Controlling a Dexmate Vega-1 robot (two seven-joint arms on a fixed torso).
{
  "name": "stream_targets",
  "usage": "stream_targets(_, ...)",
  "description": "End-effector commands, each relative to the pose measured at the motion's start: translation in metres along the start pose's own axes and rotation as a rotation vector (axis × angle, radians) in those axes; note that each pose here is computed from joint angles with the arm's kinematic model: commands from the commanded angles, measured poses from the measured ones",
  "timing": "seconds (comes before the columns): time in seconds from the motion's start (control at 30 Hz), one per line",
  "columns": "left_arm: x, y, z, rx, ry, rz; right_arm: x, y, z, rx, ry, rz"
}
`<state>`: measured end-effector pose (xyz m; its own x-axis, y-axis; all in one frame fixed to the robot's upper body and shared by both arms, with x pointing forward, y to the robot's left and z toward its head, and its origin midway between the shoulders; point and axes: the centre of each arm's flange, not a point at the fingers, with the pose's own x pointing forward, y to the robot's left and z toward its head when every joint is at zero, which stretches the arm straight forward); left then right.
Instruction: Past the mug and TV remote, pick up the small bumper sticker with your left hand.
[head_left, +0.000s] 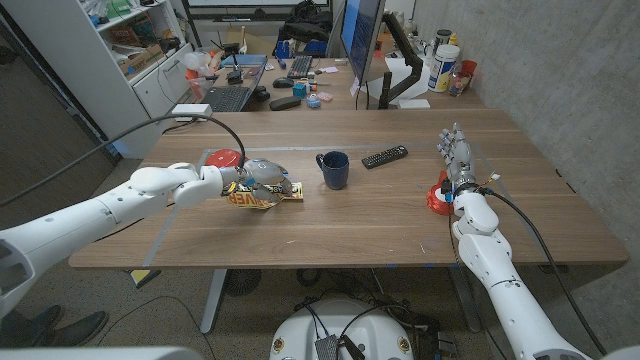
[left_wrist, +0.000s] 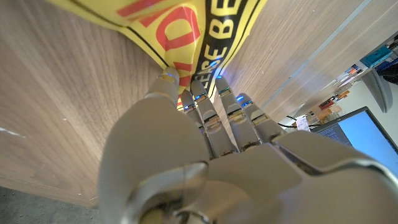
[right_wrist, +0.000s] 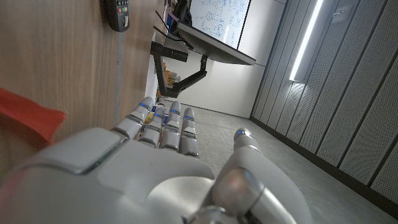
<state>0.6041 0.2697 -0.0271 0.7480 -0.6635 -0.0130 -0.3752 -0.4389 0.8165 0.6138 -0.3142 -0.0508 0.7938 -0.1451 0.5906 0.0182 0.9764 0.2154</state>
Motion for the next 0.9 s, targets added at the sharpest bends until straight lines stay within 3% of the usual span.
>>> stream_targets(0.03, 0.001, 0.003, 0.001, 0.001, 0.009, 0.013, -0.001, 0.0, 0.001, -0.001, 0.002, 0.002)
stream_targets(0.9, -0.002, 0.016, -0.007, 0.023, 0.045, 0.055, 0.002, 0.005, 0.002, 0.001, -0.005, 0.008)
